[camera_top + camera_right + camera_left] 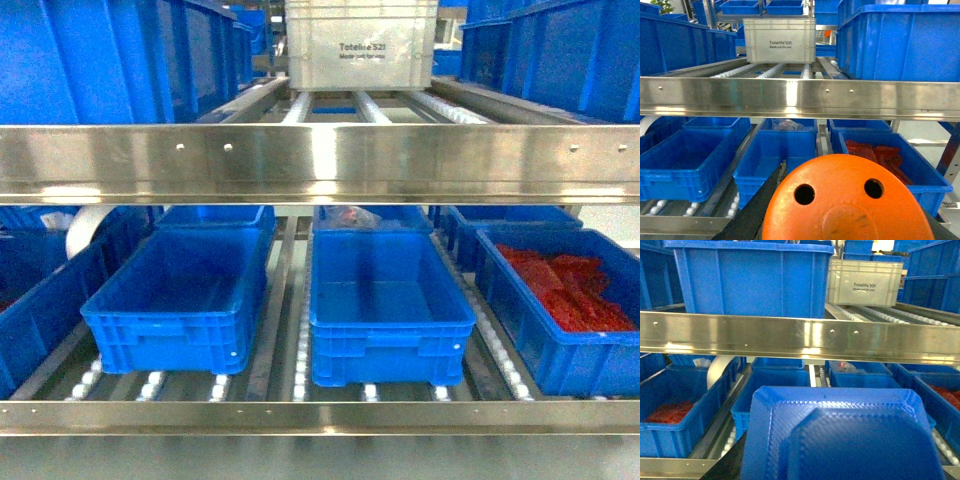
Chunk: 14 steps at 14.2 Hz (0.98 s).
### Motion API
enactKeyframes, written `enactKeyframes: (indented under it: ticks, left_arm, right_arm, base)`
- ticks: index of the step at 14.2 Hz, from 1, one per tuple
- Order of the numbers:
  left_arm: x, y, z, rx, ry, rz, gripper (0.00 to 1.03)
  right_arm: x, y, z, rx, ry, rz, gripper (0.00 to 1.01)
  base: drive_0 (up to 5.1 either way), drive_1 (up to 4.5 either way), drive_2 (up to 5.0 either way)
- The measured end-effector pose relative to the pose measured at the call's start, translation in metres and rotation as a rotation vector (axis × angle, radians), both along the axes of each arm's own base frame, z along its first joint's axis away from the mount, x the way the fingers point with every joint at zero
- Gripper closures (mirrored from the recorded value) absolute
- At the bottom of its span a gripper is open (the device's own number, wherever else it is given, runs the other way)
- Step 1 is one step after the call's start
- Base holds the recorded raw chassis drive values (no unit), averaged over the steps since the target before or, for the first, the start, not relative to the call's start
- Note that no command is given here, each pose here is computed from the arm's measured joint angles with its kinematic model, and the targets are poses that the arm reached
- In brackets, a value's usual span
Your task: Sort blue parts and orange caps into right shelf containers
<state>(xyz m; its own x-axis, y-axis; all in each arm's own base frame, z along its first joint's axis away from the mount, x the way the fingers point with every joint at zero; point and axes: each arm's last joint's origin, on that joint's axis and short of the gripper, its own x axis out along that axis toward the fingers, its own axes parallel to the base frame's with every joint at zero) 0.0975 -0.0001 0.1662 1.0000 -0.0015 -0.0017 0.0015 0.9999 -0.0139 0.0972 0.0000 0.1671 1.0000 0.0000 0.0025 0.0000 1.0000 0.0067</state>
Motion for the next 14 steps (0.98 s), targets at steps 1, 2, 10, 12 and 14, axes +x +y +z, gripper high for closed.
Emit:
enactKeyframes:
  ticks: [1,2,10,12,14]
  left_arm:
    - [0.0000,0.0000,-0.0002,0.000,0.002,0.001,0.62]
    - [0.0000,0.0000,-0.0002,0.000,0.002,0.000,0.62]
    - [0.0000,0.0001,-0.0002,0.000,0.001,0.003,0.62]
    - [0.0000,0.0000,-0.0002,0.000,0.001,0.002,0.62]
    - [0.0000,0.0000,-0.0002,0.000,0.001,0.002,0.62]
  right_arm:
    - [0.0000,0.0000,-0.0001,0.000,0.001,0.000,0.58]
    - [0.0000,0.0000,-0.0001,0.000,0.002,0.000,0.58]
    - [0.0000,0.0001,-0.0001,0.000,0.001,0.003,0.58]
    - [0.0000,0.0001,-0.0001,0.000,0.001,0.003,0.58]
    - [0.0000,0.0001,0.0000,0.000,0.000,0.003,0.58]
  base:
    - [-4.9,2.53,2.5]
    - [-4.9,2.50,2.5]
    - [-2.4,1.41,1.0]
    - [0.0,0.00,0.0]
    - [0.0,0.00,0.0]
